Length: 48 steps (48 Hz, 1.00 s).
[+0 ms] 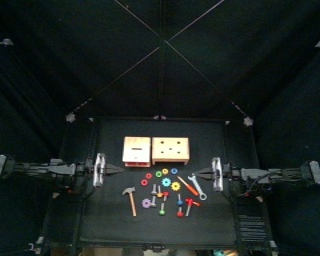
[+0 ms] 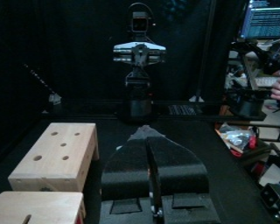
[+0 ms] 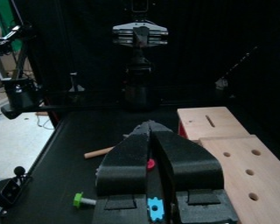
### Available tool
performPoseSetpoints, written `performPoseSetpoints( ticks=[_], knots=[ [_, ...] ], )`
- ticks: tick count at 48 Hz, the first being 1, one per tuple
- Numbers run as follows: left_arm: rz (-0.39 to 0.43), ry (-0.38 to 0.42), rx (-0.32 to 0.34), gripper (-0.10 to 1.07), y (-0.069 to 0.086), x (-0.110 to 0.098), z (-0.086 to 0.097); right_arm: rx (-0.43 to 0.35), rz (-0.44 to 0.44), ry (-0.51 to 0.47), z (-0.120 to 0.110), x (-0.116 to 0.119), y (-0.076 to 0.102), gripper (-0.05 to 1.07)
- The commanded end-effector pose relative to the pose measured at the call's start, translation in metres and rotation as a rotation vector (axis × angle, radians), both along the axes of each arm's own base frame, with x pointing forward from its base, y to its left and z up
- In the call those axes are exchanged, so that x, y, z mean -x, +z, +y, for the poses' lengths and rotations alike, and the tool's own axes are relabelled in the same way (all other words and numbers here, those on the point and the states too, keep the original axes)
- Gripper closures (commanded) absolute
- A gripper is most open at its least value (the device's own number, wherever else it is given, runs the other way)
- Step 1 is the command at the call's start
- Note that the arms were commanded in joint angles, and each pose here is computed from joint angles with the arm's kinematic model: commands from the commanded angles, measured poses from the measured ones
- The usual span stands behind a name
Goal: Open drawer
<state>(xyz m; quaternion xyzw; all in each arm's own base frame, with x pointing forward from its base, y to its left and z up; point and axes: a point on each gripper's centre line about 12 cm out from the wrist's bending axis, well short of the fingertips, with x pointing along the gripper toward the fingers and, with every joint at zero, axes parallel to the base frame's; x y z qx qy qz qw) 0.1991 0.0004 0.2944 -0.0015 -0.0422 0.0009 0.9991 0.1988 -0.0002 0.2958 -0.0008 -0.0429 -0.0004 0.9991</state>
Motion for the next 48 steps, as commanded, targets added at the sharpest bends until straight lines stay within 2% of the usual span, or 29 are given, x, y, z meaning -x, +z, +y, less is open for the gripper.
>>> performPoseSetpoints(
  ticks=[1,8,15,24,30,41,48],
  knots=[
    [0.005,0.002,0.027,1.04,-0.007,-0.002,0.000,-0.002,-0.011,-0.009,-0.002,-0.008,0.008,1.05],
    [0.047,0.024,0.118,1.00,-0.023,-0.004,0.003,0.019,0.017,-0.019,-0.005,-0.033,0.018,1.00],
    [0.092,0.051,0.224,0.96,-0.035,-0.011,0.005,0.019,0.051,-0.045,-0.013,-0.070,0.028,1.00],
    [0.170,0.070,0.300,0.83,-0.053,-0.022,0.004,-0.007,0.081,-0.113,-0.036,-0.111,0.035,1.00],
    [0.230,0.088,0.372,0.67,-0.067,-0.028,0.001,-0.039,0.103,-0.165,-0.054,-0.128,0.031,1.00],
    [0.285,0.171,0.522,0.36,-0.084,-0.033,0.008,-0.122,0.140,-0.268,-0.090,-0.152,0.018,1.00],
    [0.320,0.232,0.608,0.15,-0.096,-0.036,0.012,-0.133,0.162,-0.294,-0.105,-0.173,0.010,1.00]
  ],
)
